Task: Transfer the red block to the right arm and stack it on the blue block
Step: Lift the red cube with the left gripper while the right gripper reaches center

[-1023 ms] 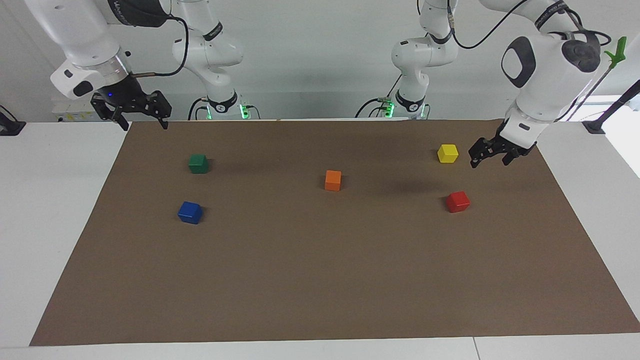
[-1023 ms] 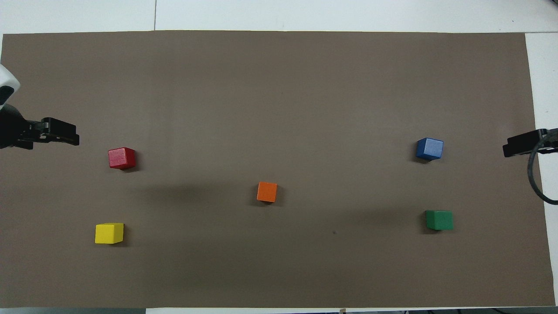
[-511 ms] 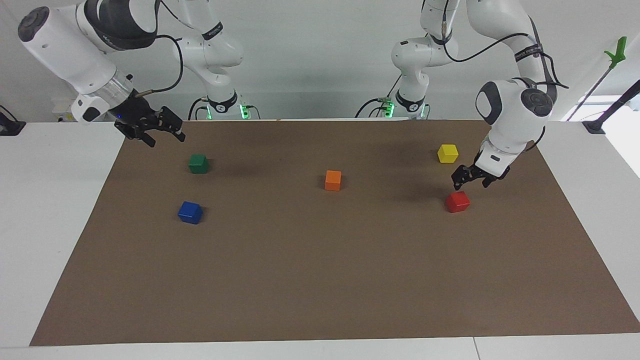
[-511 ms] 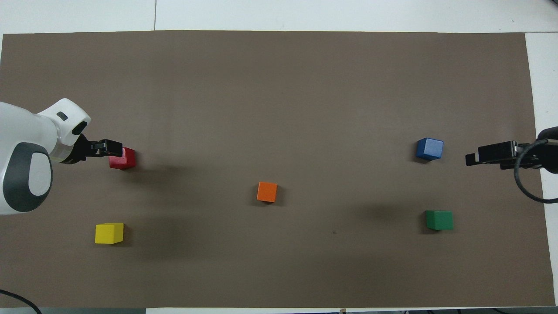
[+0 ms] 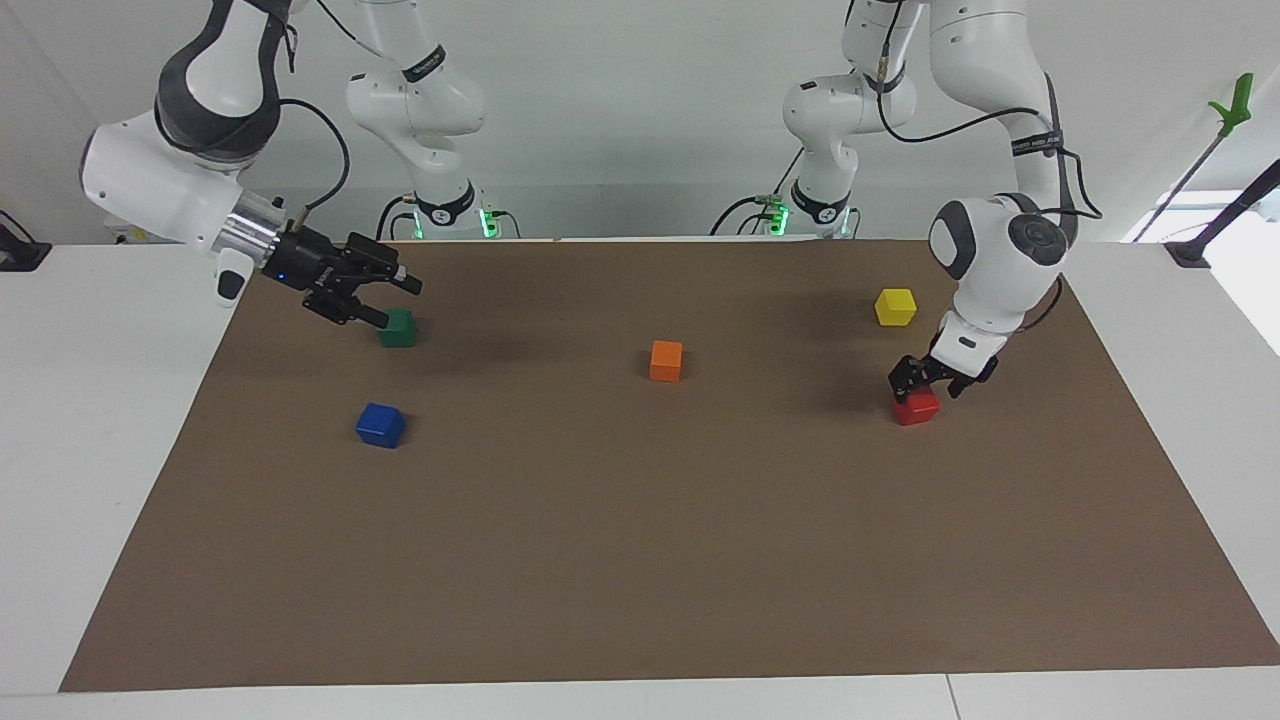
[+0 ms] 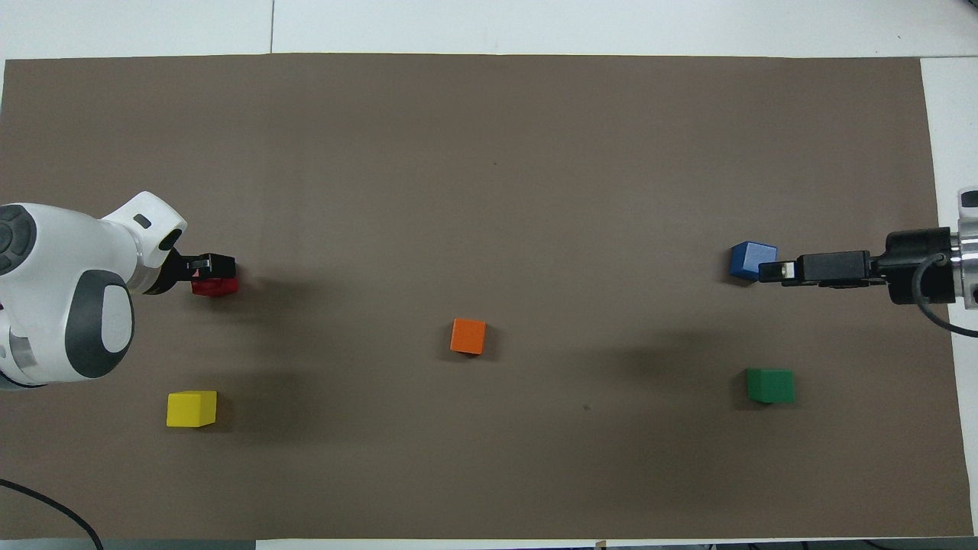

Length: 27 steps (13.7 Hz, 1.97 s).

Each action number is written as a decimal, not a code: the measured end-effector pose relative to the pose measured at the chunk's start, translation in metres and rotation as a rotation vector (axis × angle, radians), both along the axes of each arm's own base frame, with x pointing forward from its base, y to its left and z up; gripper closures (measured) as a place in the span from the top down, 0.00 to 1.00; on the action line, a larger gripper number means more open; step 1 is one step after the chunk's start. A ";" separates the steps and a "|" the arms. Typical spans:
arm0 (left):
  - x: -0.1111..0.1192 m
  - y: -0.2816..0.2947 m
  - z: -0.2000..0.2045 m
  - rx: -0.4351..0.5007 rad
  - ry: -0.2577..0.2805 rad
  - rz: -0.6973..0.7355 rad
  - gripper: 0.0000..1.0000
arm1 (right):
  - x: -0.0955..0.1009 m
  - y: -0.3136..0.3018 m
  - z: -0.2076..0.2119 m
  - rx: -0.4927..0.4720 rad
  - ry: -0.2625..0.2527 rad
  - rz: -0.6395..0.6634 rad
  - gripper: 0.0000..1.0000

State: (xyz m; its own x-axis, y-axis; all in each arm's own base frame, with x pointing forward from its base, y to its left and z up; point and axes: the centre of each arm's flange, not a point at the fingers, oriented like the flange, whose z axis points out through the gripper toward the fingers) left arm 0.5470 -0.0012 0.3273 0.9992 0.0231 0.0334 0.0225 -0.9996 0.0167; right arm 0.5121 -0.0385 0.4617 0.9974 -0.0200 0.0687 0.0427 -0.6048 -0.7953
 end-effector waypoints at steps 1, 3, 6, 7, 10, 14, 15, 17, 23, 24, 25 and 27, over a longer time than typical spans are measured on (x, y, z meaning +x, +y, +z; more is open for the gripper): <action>0.000 -0.001 -0.006 -0.001 0.008 -0.001 1.00 | 0.001 0.006 -0.009 0.071 -0.027 -0.003 1.00; -0.001 -0.002 -0.014 -0.002 0.019 -0.003 0.81 | 0.001 0.024 -0.021 0.197 -0.065 -0.019 1.00; 0.000 -0.002 -0.014 -0.003 0.020 0.028 0.58 | -0.003 0.066 -0.040 0.349 -0.079 -0.028 1.00; 0.003 -0.004 -0.009 -0.004 0.029 0.061 0.55 | -0.007 0.082 -0.046 0.403 -0.075 -0.036 1.00; 0.021 -0.029 0.039 -0.005 0.106 0.209 0.55 | -0.019 0.134 -0.060 0.568 -0.028 -0.071 1.00; 0.017 -0.077 0.139 -0.111 0.184 0.425 0.55 | -0.034 0.198 -0.072 0.804 0.064 -0.073 1.00; 0.008 -0.086 0.163 -0.151 0.197 0.469 0.55 | -0.037 0.209 -0.078 0.870 0.083 -0.058 1.00; -0.015 -0.111 0.206 -0.225 0.212 0.594 0.55 | -0.040 0.219 -0.098 0.992 0.112 -0.029 1.00; -0.068 -0.241 0.246 -0.359 0.410 1.064 0.55 | -0.055 0.264 -0.135 1.292 0.224 0.013 1.00; -0.070 -0.250 0.248 -0.381 0.439 1.133 0.55 | -0.059 0.272 -0.140 1.315 0.237 0.020 1.00; -0.072 -0.257 0.249 -0.397 0.478 1.197 0.55 | -0.063 0.276 -0.146 1.333 0.248 0.030 1.00; -0.076 -0.267 0.250 -0.397 0.535 1.308 0.55 | -0.068 0.279 -0.156 1.372 0.268 0.052 1.00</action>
